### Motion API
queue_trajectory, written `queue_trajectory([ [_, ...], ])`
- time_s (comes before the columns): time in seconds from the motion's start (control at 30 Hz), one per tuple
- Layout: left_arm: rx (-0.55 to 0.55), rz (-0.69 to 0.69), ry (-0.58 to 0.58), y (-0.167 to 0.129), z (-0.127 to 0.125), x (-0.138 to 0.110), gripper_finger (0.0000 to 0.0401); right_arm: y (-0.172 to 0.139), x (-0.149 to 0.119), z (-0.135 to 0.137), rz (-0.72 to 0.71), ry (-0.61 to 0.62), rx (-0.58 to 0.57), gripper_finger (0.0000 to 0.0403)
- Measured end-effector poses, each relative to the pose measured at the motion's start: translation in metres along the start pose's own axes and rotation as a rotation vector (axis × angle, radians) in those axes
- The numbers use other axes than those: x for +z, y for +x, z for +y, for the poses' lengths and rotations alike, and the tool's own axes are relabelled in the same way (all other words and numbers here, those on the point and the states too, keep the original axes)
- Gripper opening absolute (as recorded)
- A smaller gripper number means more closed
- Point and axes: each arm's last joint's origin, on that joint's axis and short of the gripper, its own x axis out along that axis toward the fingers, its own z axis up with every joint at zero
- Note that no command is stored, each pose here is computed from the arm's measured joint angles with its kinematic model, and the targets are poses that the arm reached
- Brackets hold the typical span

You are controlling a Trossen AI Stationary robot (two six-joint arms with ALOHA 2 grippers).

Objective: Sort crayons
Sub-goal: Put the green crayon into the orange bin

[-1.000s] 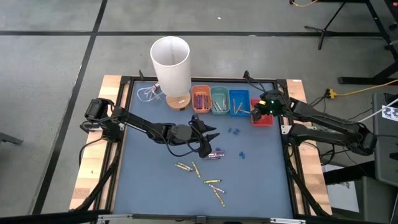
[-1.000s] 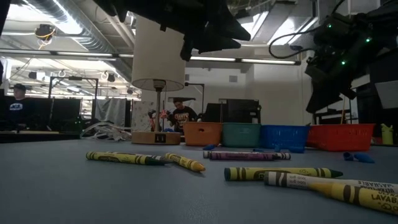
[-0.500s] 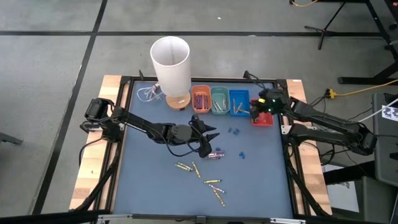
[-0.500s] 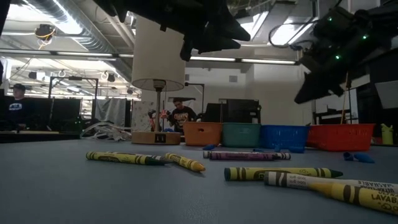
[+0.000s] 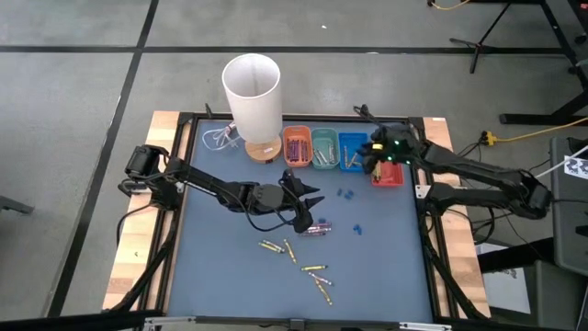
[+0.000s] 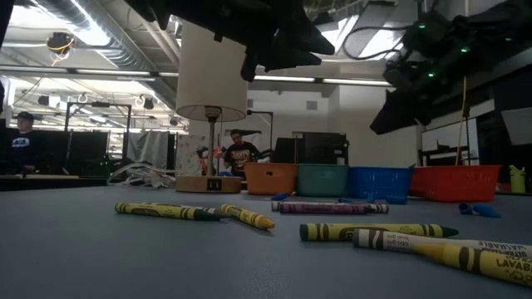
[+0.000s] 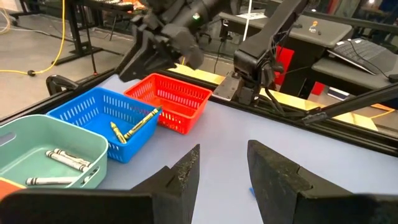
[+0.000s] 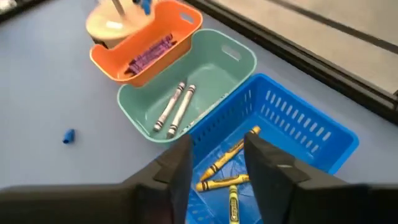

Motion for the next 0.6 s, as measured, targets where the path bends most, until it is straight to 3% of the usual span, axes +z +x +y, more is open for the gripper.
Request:
queue_trajectory([
  [0.2,0.000,0.000,0.000,0.000,0.000,0.000,0.0119,0.017,0.036,0.006,0.195,-0.122,-0.021,0.0178],
  [0.37,0.000,0.000,0.000,0.000,0.000,0.000,0.0119,0.034,0.057,0.008,0.466,-0.218,-0.045,0.0174],
  [0.6,0.000,0.000,0.000,0.000,0.000,0.000,0.0119,0.068,0.065,0.008,0.688,-0.334,-0.030,0.0166],
])
